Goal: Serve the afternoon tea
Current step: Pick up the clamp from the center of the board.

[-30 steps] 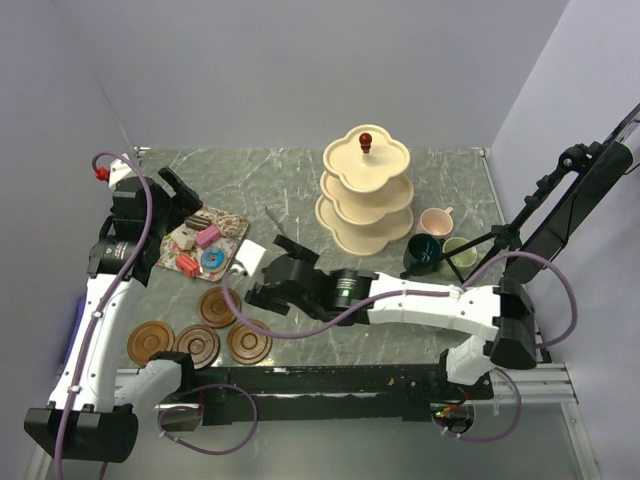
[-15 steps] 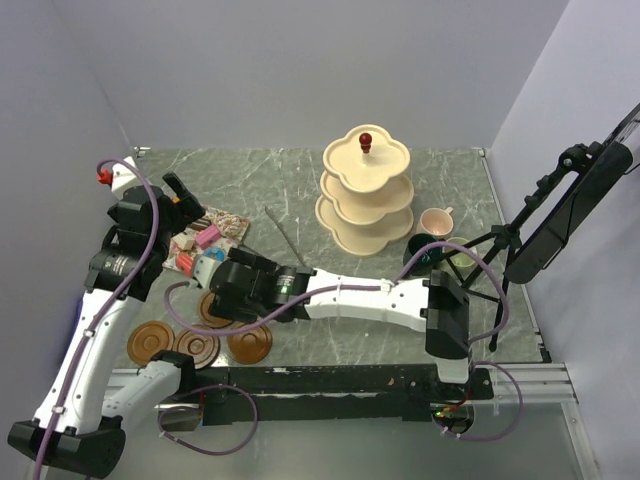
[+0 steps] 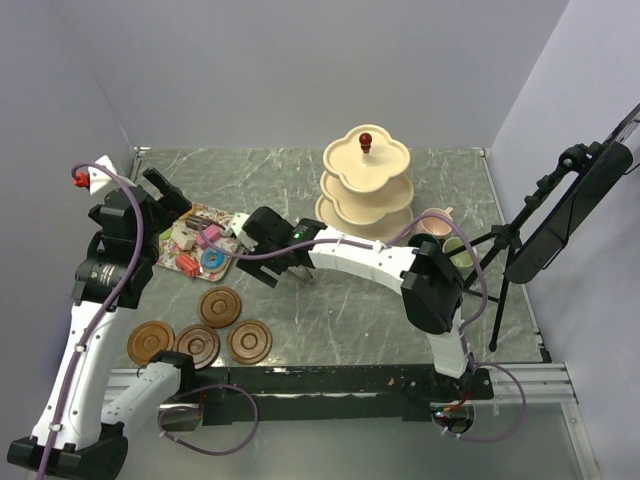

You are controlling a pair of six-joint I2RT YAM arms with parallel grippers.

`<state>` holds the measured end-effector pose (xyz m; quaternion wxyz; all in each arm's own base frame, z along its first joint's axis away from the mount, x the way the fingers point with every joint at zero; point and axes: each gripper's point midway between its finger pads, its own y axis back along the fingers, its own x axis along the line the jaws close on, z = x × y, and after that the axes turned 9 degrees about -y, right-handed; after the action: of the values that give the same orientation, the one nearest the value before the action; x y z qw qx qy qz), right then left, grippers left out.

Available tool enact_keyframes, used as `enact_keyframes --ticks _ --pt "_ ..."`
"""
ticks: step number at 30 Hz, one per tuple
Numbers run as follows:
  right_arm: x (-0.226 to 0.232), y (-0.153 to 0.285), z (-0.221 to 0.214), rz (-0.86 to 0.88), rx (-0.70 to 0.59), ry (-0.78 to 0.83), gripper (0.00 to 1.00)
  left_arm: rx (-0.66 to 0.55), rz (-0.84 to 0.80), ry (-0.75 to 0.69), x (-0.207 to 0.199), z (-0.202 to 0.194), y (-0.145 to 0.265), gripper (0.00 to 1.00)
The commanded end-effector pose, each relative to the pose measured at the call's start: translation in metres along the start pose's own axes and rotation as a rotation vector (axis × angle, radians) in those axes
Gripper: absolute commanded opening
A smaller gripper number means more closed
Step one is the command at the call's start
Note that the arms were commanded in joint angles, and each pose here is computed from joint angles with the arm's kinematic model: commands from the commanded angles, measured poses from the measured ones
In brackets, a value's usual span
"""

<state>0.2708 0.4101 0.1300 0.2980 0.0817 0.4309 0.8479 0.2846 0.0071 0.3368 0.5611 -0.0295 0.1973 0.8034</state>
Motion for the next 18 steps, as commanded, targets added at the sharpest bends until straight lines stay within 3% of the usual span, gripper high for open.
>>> enact_keyframes --ticks 1,18 --pt "-0.004 -0.012 0.008 0.092 -0.035 -0.029 0.91 -0.027 -0.001 0.044 0.0 0.011 0.004 1.0" --pt "-0.052 -0.037 -0.034 0.118 -0.058 -0.14 1.0 0.042 -0.03 0.127 -0.013 -0.011 -0.012 1.0"
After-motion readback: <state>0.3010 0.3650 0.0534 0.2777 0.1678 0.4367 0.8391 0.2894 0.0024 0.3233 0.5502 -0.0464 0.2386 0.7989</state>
